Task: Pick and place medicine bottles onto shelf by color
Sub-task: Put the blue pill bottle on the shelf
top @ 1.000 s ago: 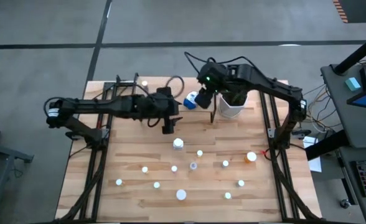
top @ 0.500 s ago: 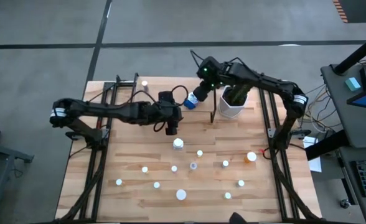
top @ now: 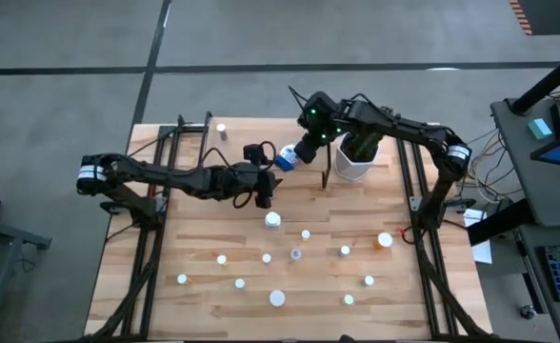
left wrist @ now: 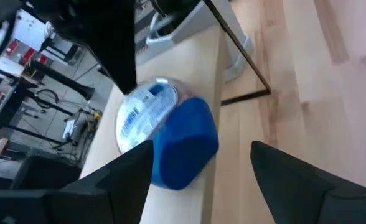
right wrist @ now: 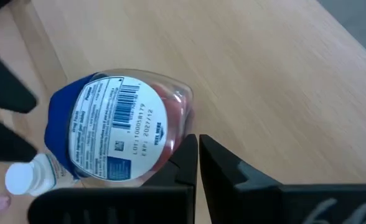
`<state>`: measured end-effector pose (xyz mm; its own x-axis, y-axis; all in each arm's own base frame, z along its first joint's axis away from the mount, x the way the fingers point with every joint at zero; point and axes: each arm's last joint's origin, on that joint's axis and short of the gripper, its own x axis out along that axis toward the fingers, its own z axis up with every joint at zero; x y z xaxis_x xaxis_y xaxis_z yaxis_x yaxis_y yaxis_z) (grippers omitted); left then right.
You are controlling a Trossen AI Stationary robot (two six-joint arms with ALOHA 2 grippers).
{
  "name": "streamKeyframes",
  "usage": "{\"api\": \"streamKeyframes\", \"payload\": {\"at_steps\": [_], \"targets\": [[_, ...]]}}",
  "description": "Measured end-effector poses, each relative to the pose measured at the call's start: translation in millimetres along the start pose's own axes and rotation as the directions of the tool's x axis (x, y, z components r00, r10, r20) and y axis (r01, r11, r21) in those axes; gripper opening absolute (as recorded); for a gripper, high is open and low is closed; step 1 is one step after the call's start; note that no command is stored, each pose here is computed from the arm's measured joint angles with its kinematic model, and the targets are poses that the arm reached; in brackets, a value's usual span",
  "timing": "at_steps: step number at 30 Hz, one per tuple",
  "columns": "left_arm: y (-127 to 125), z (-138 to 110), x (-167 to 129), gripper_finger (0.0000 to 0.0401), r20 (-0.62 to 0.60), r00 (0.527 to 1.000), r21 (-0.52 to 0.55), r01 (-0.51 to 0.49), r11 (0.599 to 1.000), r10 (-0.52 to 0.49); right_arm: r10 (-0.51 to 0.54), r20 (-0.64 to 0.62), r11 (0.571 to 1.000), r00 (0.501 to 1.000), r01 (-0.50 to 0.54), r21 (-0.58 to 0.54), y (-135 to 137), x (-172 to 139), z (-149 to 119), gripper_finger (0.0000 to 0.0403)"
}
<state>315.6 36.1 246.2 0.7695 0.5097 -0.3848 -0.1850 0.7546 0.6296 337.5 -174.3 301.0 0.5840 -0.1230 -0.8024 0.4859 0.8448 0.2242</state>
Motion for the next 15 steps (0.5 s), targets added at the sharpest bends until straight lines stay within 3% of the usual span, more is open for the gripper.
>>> {"api": "streamKeyframes", "payload": {"at_steps": [5, 15], "targets": [[-3, -10, 1, 0.0251, -0.035, 0.996, 0.046, -0.085, 0.995, 0.086, 0.037, 0.012, 0.999, 0.999, -0.037, -0.03, 3, 0, 1, 0.0008], [-4, -14, 4, 0.0251, -0.035, 0.996, 0.093, -0.083, 0.992, 0.087, 0.085, 0.006, 0.995, 0.996, -0.085, -0.054, 14, 17, 2, 0.0008]]}}
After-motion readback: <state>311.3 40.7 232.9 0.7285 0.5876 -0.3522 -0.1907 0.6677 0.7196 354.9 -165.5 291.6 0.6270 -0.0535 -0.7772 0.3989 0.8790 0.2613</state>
